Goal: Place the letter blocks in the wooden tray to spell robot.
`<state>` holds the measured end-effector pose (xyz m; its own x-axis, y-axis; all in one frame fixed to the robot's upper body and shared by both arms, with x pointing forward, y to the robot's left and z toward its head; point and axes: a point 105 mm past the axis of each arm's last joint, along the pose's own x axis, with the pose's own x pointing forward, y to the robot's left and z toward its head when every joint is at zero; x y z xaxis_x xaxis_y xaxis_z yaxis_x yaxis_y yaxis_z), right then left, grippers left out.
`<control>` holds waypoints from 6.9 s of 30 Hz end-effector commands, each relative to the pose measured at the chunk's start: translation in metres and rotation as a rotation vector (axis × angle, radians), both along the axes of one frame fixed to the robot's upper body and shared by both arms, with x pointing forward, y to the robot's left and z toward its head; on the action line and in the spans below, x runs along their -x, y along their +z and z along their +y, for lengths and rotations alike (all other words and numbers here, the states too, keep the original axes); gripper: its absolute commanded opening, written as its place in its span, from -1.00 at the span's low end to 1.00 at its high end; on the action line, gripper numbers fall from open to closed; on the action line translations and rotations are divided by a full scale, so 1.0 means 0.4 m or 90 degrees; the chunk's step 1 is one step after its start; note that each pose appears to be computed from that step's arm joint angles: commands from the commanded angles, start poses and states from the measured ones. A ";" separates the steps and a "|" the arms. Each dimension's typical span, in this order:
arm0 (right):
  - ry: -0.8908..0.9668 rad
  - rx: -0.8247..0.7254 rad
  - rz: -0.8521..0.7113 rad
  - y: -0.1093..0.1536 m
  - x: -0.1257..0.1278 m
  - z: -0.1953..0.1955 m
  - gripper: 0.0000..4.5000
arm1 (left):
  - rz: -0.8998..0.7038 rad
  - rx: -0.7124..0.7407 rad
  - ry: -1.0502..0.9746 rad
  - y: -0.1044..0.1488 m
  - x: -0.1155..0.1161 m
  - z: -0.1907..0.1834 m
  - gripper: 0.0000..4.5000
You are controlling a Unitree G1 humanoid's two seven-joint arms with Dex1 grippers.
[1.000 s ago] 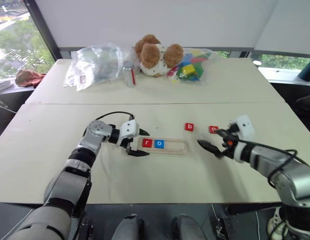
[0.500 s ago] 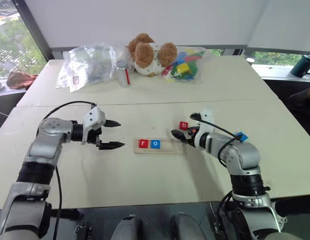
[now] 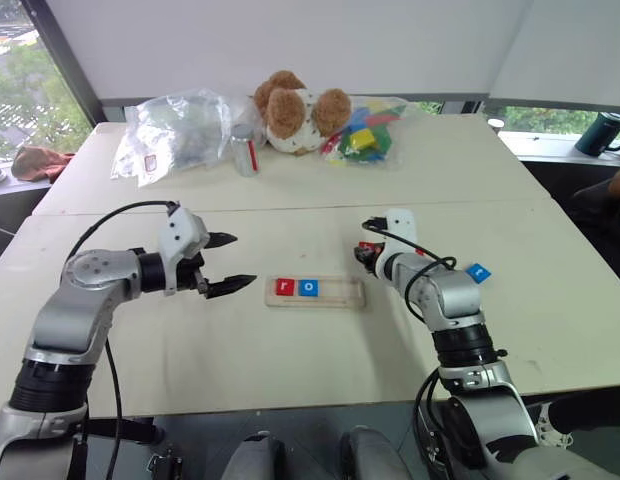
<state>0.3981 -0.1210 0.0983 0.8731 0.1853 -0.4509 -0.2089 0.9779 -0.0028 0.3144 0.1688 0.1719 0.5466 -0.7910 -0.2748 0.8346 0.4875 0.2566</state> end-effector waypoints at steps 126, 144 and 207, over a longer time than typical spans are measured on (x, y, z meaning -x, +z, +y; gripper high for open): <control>0.851 0.177 -0.025 0.068 0.114 0.142 -0.49 | 0.017 -0.116 0.033 -0.069 0.028 0.053 1.00; 0.812 0.149 -0.028 0.061 0.117 0.179 -0.49 | 0.006 -0.118 0.034 -0.075 0.013 0.046 1.00; 0.729 0.342 -0.202 0.100 0.069 0.156 0.98 | -0.001 -0.126 0.034 -0.087 0.001 0.036 1.00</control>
